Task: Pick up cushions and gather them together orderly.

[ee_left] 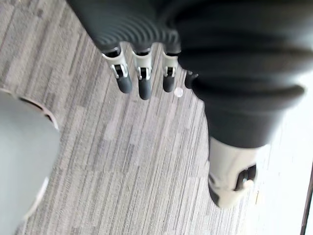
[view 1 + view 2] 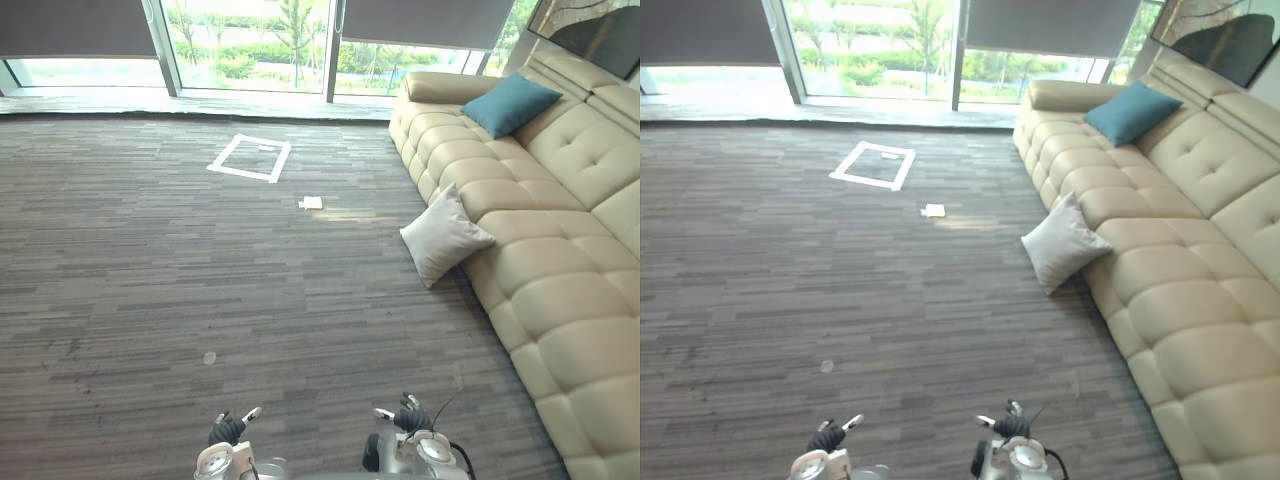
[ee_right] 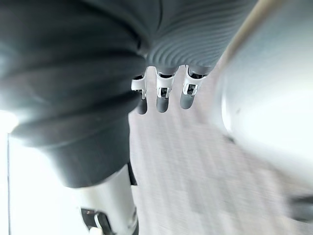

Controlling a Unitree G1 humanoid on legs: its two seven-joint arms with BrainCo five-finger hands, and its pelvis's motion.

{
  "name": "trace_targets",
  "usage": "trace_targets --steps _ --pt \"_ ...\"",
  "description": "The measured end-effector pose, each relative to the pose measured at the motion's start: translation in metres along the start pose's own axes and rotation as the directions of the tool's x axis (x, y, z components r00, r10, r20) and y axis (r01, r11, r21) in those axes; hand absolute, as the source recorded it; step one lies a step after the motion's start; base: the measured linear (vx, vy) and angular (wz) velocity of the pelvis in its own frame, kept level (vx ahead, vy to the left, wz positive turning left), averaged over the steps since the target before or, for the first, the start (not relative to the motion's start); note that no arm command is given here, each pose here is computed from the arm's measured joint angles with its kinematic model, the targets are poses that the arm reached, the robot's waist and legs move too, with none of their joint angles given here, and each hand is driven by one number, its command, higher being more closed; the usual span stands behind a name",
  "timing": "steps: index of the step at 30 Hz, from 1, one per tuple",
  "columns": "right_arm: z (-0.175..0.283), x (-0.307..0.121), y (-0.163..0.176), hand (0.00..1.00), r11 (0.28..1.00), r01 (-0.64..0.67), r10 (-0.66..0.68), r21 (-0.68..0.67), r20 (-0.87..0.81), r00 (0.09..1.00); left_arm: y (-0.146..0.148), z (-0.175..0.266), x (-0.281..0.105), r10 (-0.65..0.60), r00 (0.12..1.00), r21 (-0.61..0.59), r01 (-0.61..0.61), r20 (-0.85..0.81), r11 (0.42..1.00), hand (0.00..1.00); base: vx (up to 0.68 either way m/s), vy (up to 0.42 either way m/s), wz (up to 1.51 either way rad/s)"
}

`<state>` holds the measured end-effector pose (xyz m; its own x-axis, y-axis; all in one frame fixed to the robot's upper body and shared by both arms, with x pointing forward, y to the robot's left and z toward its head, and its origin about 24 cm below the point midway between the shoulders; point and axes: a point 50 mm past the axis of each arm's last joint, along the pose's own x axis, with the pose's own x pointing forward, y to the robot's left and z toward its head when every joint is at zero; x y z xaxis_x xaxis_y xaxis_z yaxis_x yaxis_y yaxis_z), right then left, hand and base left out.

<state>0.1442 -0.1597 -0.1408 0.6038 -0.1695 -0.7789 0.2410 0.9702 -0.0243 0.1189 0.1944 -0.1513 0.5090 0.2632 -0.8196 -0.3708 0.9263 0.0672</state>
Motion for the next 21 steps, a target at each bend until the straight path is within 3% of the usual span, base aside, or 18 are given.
trace_targets --steps 7,14,21 --pt "0.010 0.004 0.000 0.00 1.000 -0.013 0.013 -0.025 0.018 1.000 -0.013 -0.013 -0.004 -0.042 0.998 0.043 0.044 -0.041 0.998 0.00 0.76 -0.176 0.46" --pt "-0.005 0.001 0.014 0.00 0.999 -0.048 0.047 -0.009 -0.058 0.997 -0.004 0.009 -0.001 -0.001 0.999 -0.013 0.001 0.051 1.000 0.00 0.65 -0.066 -0.48" --pt "-0.015 -0.001 0.013 0.00 1.000 -0.029 0.028 -0.013 -0.098 0.995 -0.008 0.016 -0.002 -0.002 0.995 -0.054 0.008 0.096 0.999 0.00 0.55 0.213 -0.80"
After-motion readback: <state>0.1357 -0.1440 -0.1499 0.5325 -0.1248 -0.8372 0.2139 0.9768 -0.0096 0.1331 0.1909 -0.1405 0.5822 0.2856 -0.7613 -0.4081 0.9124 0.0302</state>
